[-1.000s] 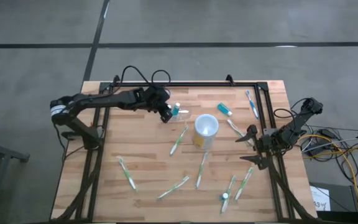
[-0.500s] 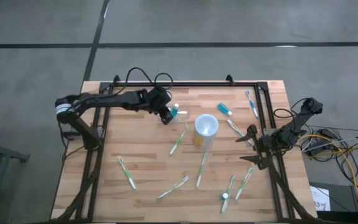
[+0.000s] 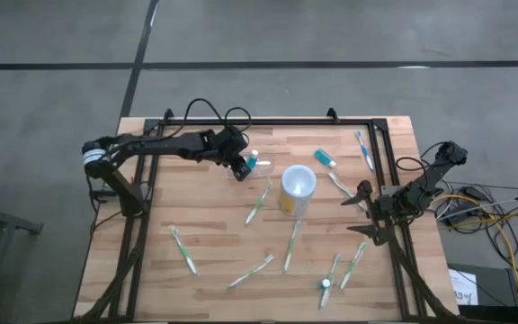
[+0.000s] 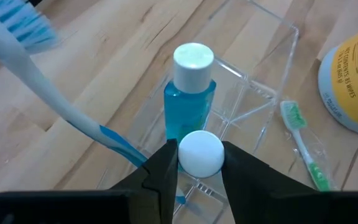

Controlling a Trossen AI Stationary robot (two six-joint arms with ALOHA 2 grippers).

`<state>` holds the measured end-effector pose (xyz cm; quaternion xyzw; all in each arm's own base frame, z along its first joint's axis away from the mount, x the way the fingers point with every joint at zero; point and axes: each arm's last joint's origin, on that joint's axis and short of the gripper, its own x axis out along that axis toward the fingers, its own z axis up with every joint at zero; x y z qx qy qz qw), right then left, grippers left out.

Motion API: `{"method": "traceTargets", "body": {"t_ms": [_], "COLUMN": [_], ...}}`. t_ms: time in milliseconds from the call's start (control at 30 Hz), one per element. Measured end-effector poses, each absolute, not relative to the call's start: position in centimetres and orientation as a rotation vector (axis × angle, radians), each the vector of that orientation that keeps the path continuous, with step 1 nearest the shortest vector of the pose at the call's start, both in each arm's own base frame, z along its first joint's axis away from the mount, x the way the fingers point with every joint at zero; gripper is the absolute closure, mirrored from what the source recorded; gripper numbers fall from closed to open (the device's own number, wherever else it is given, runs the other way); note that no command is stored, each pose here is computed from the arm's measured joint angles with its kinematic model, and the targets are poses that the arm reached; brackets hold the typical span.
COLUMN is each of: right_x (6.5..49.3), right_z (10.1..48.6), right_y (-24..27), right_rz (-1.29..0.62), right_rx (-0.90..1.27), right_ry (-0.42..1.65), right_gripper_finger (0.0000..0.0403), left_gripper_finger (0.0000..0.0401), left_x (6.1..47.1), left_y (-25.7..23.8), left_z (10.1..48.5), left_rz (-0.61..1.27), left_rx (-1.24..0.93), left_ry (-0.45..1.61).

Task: Pick & Place toothbrushing station
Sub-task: Put the blue mouthwash into the middle section of the transparent organizer, then adjust the transparent organizer on the table

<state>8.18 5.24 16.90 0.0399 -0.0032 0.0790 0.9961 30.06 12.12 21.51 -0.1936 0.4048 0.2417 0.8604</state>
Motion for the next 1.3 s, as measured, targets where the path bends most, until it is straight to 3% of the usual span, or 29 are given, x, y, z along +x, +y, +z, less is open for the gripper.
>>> {"method": "traceTargets", "body": {"t_ms": [400,1100,1300], "right_x": [8.2,8.2,8.2], "right_z": [16.9,16.9,16.9], "right_y": [5.2,5.2,5.2], "right_rz": [0.158,0.158,0.158], "right_rx": [0.08,0.081,0.081], "right_ry": [-0.007,-0.008,-0.008], "right_gripper_finger": [0.0053,0.0057,0.0053], "left_gripper_finger": [0.0203,0.0201,0.0201], "left_x": [29.9,27.2,26.0], "left_y": [12.1,9.8,7.8], "left_z": [21.7,29.3,31.2], "left_rz": [0.501,0.416,0.561], "left_rx": [-0.44,-0.294,-0.304], "left_ry": [0.845,0.631,0.552]}}
